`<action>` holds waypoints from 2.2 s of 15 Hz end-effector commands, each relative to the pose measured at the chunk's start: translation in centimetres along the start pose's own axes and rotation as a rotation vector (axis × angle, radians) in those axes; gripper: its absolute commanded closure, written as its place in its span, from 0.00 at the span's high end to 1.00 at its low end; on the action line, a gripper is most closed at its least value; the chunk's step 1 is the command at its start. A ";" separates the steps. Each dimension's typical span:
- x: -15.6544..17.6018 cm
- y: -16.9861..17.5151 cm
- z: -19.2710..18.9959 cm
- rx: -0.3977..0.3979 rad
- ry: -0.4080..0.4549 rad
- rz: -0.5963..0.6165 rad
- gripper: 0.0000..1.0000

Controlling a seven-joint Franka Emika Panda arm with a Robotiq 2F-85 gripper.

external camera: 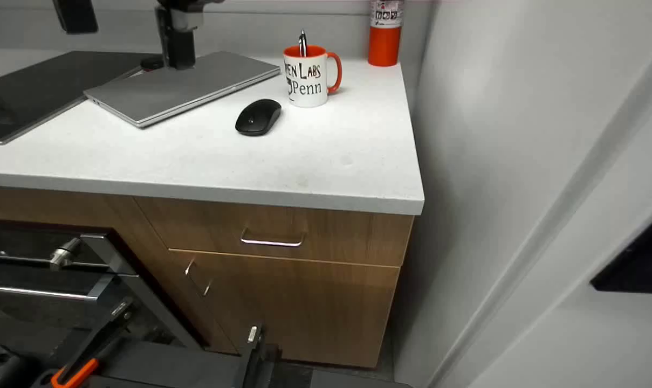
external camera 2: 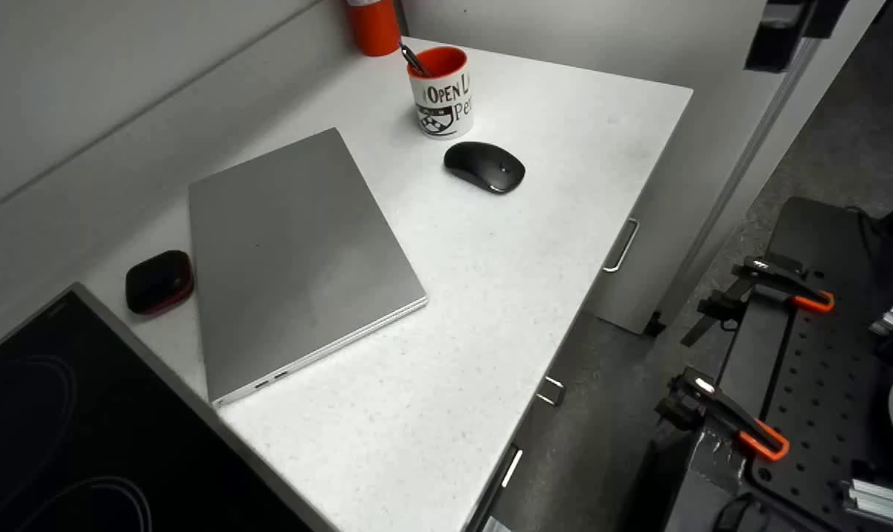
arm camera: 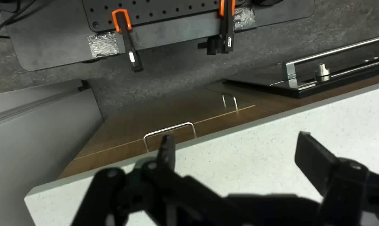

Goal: Take the pen out of the mug and put it on the desk

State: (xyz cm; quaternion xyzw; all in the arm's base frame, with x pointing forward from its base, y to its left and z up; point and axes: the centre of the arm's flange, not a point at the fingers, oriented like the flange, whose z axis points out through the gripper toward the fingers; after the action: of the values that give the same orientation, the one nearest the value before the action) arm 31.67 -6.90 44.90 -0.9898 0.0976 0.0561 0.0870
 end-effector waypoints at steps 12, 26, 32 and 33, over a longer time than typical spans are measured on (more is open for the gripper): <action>9.0 -2.6 1.7 0.009 0.351 -0.096 1.00; 13.4 -3.2 3.3 0.013 0.465 -0.061 1.00; 19.3 -3.5 3.8 -0.006 0.614 -0.061 1.00; 20.3 -3.5 4.1 -0.015 0.632 -0.066 1.00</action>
State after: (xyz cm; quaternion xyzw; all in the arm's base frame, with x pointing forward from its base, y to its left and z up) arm 47.63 -6.00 40.26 -0.9672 0.0954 -0.2297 0.0512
